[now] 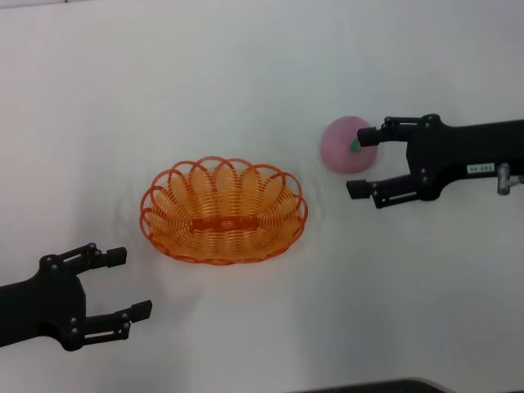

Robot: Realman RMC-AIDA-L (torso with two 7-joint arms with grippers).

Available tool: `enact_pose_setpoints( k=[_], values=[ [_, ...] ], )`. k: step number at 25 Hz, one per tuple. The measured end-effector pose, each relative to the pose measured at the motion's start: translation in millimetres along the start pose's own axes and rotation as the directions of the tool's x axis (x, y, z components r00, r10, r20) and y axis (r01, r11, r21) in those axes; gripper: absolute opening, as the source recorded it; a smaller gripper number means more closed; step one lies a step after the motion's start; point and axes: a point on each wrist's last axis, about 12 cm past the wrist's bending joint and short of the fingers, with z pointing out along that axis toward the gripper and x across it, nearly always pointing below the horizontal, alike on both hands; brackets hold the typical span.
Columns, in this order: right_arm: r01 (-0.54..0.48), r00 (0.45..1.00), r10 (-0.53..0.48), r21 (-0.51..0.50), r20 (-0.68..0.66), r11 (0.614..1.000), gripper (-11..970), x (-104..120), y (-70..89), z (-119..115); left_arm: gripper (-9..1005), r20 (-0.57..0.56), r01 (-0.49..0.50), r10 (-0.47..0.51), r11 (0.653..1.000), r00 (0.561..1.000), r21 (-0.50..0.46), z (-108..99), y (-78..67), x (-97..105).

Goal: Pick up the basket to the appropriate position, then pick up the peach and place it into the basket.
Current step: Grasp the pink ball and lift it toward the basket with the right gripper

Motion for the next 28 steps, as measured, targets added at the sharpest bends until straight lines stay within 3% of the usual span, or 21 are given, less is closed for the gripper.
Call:
enact_pose_setpoints(
  k=[5, 12, 19, 28],
  values=[
    [-0.086, 0.994, 0.088, 0.030, -0.058, 0.996, 944, -26, -11.0, -3, 854, -0.006, 0.001, -0.001, 1.000, 1.000, -0.011, 0, 0.9, 1],
    [-0.209, 0.947, 0.237, 0.145, -0.215, 0.967, 934, -81, -34.2, 2, 854, -0.007, 0.000, 0.000, 1.000, 1.000, -0.010, 0, 1.4, 1],
    [-0.133, 0.850, 0.251, 0.272, -0.464, 0.953, 915, -109, -44.8, 27, 855, -0.011, 0.010, -0.010, 1.000, 1.000, -0.011, 1, 2.0, 1],
    [-0.022, 0.799, 0.203, 0.311, -0.566, 0.950, 892, -116, -44.8, 52, 855, -0.018, 0.022, -0.022, 1.000, 1.000, -0.012, 1, 2.8, 1]
  ],
)
